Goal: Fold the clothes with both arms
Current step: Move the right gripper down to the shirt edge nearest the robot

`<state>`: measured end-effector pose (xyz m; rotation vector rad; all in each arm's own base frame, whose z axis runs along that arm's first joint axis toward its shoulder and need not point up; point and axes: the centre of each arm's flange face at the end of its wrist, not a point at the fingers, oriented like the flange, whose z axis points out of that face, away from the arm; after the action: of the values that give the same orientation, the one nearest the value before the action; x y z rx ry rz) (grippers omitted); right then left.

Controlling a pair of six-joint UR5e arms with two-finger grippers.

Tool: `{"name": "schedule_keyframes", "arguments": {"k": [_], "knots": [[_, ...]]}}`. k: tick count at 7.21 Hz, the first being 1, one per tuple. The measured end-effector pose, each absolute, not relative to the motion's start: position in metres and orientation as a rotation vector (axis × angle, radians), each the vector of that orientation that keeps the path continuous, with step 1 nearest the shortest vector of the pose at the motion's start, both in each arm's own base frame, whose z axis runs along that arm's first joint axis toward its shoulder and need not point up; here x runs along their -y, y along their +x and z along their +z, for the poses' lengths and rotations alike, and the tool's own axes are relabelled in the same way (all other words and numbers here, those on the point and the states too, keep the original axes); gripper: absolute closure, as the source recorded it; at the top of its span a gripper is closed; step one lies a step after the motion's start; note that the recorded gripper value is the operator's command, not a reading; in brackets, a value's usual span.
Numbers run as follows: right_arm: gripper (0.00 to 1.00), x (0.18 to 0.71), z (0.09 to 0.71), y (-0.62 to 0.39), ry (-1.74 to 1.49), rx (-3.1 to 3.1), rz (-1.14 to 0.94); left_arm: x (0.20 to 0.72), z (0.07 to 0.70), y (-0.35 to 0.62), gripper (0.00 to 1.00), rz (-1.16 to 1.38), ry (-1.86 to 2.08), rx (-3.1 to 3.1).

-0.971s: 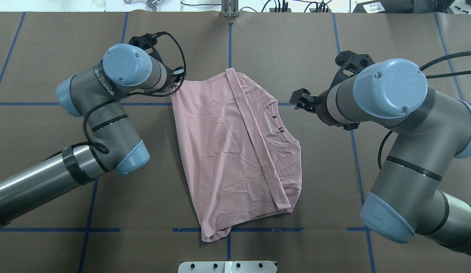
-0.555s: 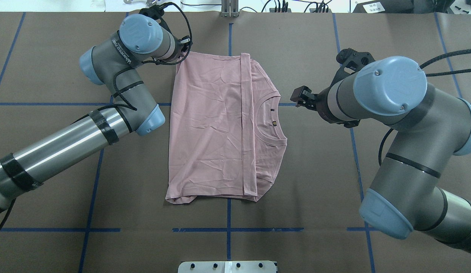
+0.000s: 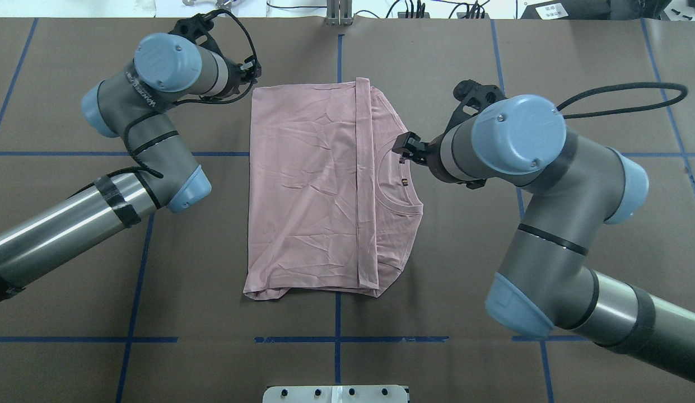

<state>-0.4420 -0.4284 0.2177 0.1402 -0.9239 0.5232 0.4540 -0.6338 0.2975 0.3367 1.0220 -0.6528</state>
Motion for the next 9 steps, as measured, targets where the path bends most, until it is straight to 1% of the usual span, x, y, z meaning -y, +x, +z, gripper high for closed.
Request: {"name": "schedule_keyframes", "arguments": {"k": [2,3,4,5,7,9], "knots": [[0.09,0.382,0.213,-0.498,0.062,0.932,0.576,0.624,0.296,0.443,0.49,-0.652,0.342,-1.038],[0.11,0.354,0.215,-0.522,0.015,0.931,0.627,0.624,0.296,0.442,0.49,-0.653,0.342,-1.039],[0.14,0.331,0.222,-0.544,-0.019,0.923,0.669,0.623,0.296,0.442,0.49,-0.654,0.341,-1.039],[0.16,0.317,0.232,-0.565,-0.038,0.922,0.697,0.623,0.297,0.442,0.49,-0.655,0.341,-1.038],[0.17,0.308,0.256,-0.592,-0.060,0.916,0.724,0.622,0.299,0.443,0.49,-0.658,0.339,-1.037],[0.17,0.304,0.265,-0.597,-0.066,0.906,0.727,0.622,0.299,0.444,0.49,-0.659,0.337,-1.037]]}}
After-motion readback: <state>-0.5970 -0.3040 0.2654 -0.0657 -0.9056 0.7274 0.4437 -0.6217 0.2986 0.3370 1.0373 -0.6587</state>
